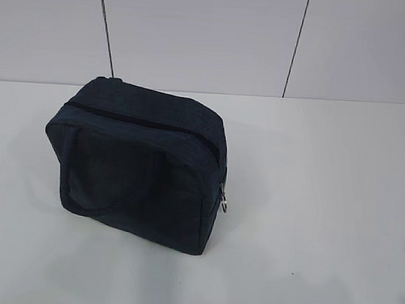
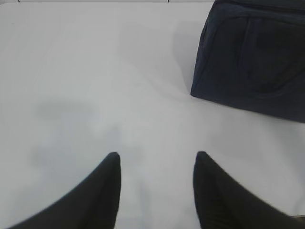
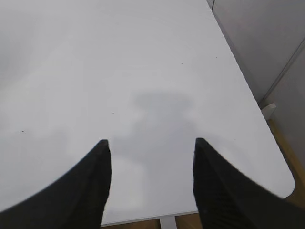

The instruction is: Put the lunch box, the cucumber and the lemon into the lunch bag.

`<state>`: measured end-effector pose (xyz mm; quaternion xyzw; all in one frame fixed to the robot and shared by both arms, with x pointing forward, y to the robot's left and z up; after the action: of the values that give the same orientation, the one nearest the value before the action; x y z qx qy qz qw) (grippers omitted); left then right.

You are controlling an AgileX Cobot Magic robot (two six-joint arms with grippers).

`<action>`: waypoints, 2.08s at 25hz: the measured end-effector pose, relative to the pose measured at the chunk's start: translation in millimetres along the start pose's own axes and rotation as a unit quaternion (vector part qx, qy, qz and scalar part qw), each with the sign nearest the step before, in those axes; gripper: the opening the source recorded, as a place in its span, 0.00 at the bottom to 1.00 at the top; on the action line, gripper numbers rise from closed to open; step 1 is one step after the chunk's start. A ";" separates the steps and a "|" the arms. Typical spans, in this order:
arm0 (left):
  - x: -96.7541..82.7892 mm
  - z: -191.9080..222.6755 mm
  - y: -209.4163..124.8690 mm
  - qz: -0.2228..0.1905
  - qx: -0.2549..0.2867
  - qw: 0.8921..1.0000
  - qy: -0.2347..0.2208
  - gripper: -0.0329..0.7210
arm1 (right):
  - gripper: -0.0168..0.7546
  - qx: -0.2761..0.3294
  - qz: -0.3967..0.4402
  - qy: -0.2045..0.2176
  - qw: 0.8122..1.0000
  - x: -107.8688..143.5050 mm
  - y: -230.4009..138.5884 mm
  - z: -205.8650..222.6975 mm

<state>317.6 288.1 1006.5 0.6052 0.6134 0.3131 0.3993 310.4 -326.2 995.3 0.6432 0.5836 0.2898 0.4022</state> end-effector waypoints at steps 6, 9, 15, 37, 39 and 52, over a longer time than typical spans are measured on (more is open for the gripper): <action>0.0 0.0 0.0 0.023 0.000 1.000 0.000 0.52 | 0.57 0.000 0.000 0.000 1.000 0.0 0.0 0.0; 1.2 0.0 0.1 0.039 0.000 0.999 0.003 0.52 | 0.57 0.000 0.000 0.000 1.000 0.0 0.0 0.0; 1.9 0.0 0.2 0.043 0.000 0.999 0.005 0.52 | 0.57 0.000 0.000 0.000 1.000 0.0 0.0 0.0; 1.9 0.0 0.2 0.045 0.000 0.999 0.005 0.52 | 0.57 0.000 0.000 0.000 1.000 0.0 0.0 0.0; 1.9 0.0 0.2 0.045 0.000 0.999 0.005 0.52 | 0.57 0.000 0.000 0.000 1.000 0.0 0.0 0.0; 1.9 0.0 0.2 0.045 0.000 0.999 0.005 0.52 | 0.57 0.000 0.000 0.000 1.000 0.0 0.0 0.0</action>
<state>317.8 290.0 1006.5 0.6305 0.5875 0.3338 0.3819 310.4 -326.2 995.3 0.6432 0.5836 0.2898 0.4022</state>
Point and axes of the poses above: a point on each arm's last joint axis where the gripper is mounted, z pointing out along that axis toward the gripper, x along the wrist's bending axis when the last joint is at zero, y = z × x, the point moved 10 cm from there along z, pointing out along that axis toward the gripper, and after that the axes turned 1 degree about -z, right-handed, at the moved point
